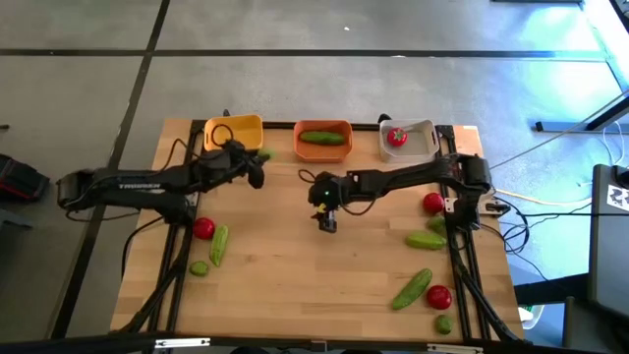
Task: Sort produce into baskets
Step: Put the lime into the yellow bin
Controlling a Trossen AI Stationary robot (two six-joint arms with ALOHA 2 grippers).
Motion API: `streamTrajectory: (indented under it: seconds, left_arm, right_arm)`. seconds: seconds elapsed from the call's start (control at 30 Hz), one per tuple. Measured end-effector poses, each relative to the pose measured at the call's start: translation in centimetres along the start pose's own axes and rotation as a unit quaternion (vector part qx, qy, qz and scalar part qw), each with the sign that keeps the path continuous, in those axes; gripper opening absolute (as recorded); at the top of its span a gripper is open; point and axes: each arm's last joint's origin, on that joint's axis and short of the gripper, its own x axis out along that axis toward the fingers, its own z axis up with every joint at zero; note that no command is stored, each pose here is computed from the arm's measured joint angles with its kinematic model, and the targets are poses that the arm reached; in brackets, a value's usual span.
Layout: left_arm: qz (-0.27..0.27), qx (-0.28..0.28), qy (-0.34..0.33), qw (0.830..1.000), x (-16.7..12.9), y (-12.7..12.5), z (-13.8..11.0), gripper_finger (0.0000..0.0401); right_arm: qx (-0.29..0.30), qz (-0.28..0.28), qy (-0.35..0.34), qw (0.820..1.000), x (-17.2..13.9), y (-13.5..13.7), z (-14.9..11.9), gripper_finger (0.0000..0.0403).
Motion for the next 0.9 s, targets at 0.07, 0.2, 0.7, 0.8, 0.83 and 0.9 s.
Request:
streamTrajectory:
  seconds: [0.07, 0.2, 0.7, 0.8, 0.83, 0.9]
  left_arm:
    - [0.029, 0.015, 0.007, 0.999, 0.1, 0.7, 0.0, 0.0154]
    - [0.087, 0.04, 0.01, 0.995, 0.6, 2.1, 0.1, 0.0154]
    - [0.241, 0.036, 0.04, 0.969, 2.9, 6.3, -0.4, 0.0155]
    - [0.259, 0.029, 0.055, 0.964, 3.5, 6.9, -0.9, 0.0155]
    - [0.265, 0.027, 0.06, 0.962, 3.6, 7.2, -1.0, 0.0155]
    - [0.275, 0.026, 0.069, 0.959, 3.9, 7.5, -1.3, 0.0155]
  right_arm:
    - [0.008, 0.006, 0.002, 1.0, 0.5, -0.1, -0.1, 0.0253]
    - [0.018, 0.018, 0.007, 1.0, 1.2, -0.2, -0.4, 0.0253]
    - [0.016, 0.019, -0.003, 1.0, 1.2, -0.2, -0.2, 0.0253]
    - [0.016, 0.019, -0.003, 1.0, 1.2, -0.2, -0.2, 0.0253]
    - [0.016, 0.019, -0.003, 1.0, 1.2, -0.2, -0.2, 0.0253]
    - [0.016, 0.019, -0.003, 1.0, 1.2, -0.2, -0.2, 0.0253]
